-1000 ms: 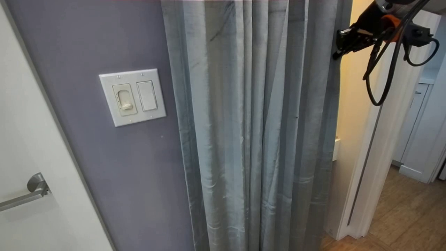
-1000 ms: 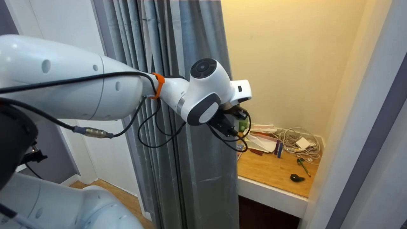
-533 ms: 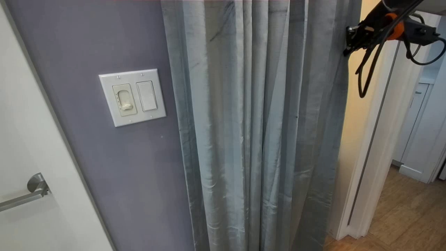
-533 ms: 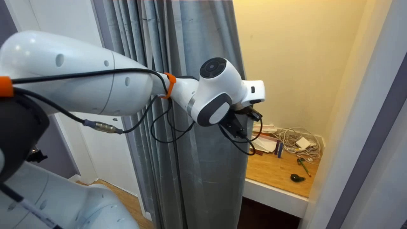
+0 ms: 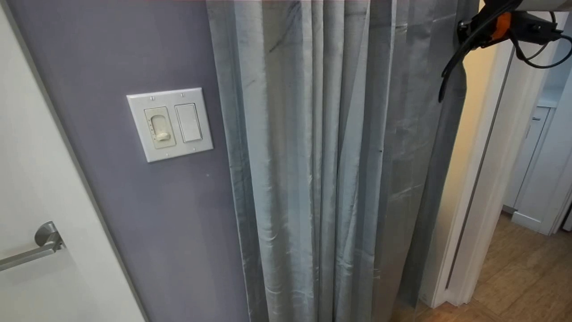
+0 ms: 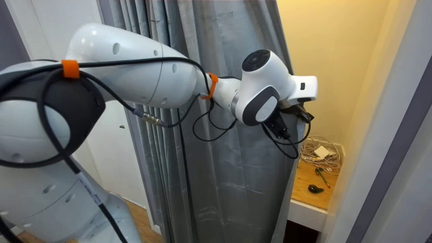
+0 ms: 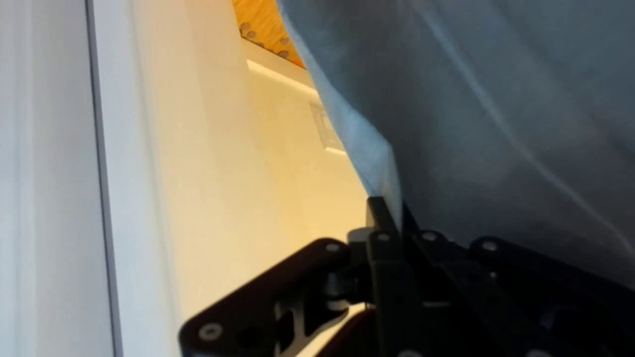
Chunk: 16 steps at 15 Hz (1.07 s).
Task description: Move the curtain to the right
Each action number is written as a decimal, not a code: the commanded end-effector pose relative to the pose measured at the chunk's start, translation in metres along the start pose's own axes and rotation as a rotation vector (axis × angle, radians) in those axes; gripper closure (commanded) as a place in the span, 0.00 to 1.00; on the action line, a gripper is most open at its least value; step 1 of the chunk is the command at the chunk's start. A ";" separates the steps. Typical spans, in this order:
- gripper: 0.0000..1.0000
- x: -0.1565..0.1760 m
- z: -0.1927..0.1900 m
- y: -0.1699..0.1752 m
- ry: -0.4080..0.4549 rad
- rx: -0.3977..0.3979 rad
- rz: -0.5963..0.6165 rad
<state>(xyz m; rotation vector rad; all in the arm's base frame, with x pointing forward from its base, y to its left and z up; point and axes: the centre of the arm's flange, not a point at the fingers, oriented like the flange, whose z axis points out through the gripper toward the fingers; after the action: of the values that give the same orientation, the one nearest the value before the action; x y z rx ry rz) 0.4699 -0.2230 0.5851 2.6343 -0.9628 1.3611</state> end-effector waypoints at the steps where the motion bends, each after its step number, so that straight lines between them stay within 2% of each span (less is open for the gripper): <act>1: 0.99 0.018 0.041 0.024 -0.023 -0.118 0.074; 4: 0.99 0.031 0.052 0.041 -0.012 -0.160 0.115; 8: 0.99 0.044 0.067 0.053 -0.007 -0.172 0.160; 16: 0.99 0.069 0.090 0.084 0.013 -0.270 0.259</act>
<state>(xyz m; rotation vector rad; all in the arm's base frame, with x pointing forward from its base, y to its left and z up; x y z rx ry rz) 0.5047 -0.3184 0.5999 2.3913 -1.3110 1.3620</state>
